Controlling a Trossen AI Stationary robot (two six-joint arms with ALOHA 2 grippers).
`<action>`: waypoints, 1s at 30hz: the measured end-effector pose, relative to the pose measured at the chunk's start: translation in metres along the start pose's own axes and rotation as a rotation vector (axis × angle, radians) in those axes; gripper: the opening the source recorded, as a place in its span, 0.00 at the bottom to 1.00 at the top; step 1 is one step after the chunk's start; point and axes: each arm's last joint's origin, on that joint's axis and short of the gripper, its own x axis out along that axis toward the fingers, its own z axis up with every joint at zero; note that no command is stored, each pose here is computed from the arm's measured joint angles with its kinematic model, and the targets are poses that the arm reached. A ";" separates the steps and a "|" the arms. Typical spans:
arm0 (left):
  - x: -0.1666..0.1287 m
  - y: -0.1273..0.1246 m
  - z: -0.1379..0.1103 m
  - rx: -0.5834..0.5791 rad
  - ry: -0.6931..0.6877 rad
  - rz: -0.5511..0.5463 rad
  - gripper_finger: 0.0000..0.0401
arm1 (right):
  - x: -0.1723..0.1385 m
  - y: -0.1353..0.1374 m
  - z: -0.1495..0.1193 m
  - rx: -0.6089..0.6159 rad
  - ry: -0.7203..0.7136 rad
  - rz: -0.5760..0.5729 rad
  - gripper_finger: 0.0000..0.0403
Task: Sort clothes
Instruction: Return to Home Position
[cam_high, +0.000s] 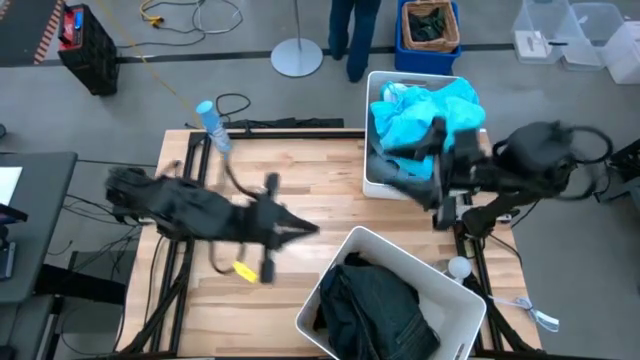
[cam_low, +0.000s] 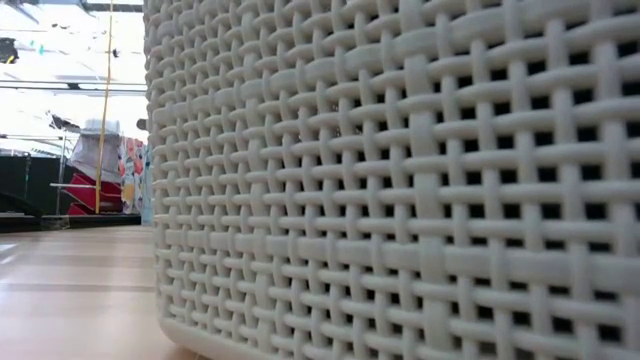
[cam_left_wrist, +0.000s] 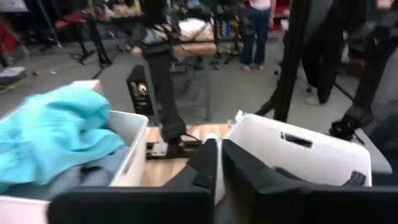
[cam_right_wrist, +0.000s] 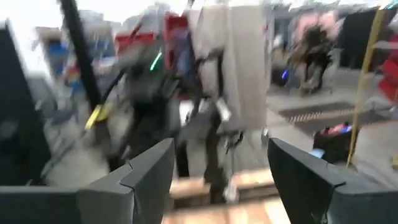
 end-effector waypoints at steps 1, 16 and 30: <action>-0.009 0.005 0.000 -0.009 -0.010 0.008 0.03 | 0.001 0.004 -0.005 -0.009 0.039 0.019 0.69; -0.088 0.045 -0.046 -0.147 -0.084 0.092 0.00 | 0.028 0.075 -0.092 -0.032 0.540 0.107 0.48; -0.104 0.060 -0.157 -0.253 -0.206 0.057 0.00 | 0.017 0.055 -0.105 -0.043 0.181 0.104 0.01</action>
